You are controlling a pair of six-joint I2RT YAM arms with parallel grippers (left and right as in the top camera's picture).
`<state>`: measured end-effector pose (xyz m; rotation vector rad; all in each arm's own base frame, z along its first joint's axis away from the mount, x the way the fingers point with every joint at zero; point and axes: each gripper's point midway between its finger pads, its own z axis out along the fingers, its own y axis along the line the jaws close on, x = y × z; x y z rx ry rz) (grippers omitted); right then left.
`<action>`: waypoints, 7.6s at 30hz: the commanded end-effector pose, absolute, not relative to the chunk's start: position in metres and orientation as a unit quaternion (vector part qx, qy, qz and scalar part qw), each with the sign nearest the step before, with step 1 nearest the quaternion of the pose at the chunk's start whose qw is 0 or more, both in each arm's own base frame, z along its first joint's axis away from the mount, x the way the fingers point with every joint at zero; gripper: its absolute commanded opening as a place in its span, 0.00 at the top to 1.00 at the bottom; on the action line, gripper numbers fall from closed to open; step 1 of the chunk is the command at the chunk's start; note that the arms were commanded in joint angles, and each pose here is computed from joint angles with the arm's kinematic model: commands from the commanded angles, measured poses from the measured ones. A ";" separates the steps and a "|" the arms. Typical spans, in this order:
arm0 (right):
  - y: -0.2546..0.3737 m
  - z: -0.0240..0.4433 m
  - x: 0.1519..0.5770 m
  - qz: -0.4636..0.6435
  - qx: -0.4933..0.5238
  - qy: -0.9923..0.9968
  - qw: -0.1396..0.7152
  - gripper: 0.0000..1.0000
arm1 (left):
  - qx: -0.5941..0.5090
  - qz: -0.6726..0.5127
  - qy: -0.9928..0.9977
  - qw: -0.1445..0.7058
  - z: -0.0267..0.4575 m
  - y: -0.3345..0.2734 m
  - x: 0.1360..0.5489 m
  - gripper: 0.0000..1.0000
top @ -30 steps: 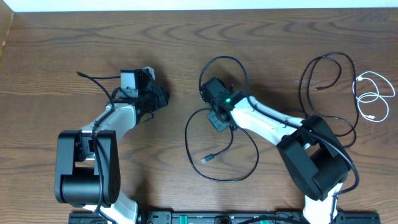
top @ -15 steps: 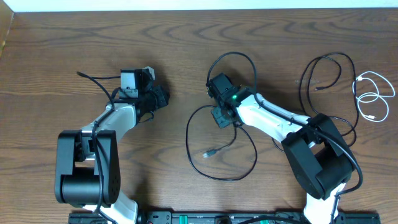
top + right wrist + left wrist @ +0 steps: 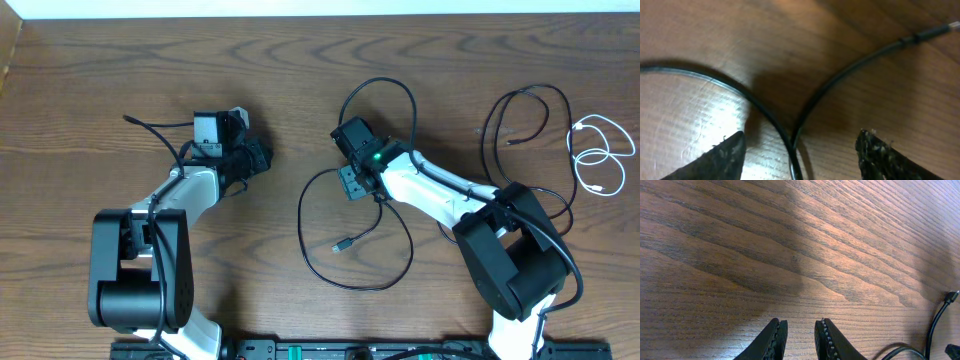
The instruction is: Untangle cables
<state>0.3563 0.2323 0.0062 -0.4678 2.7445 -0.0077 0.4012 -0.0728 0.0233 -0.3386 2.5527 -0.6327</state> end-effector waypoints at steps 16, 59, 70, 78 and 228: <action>0.203 -0.018 0.344 -0.016 -0.088 0.989 0.117 0.32 | -0.122 -0.237 0.933 0.241 0.024 -0.073 0.400 0.75; 0.221 -0.003 0.324 0.231 -0.062 0.971 -0.011 0.99 | -0.100 -0.292 0.922 0.235 0.034 -0.092 0.398 0.75; 0.223 0.010 0.317 0.300 -0.076 0.950 -0.037 0.99 | -0.084 -0.320 0.914 0.234 0.041 -0.104 0.397 0.75; 0.211 0.021 0.314 0.307 -0.084 0.947 -0.040 0.99 | -0.083 -0.320 0.913 0.238 0.042 -0.104 0.399 0.75; 0.199 0.104 0.331 0.230 -0.117 0.945 0.199 0.99 | -0.082 -0.321 0.913 0.239 0.042 -0.104 0.399 0.74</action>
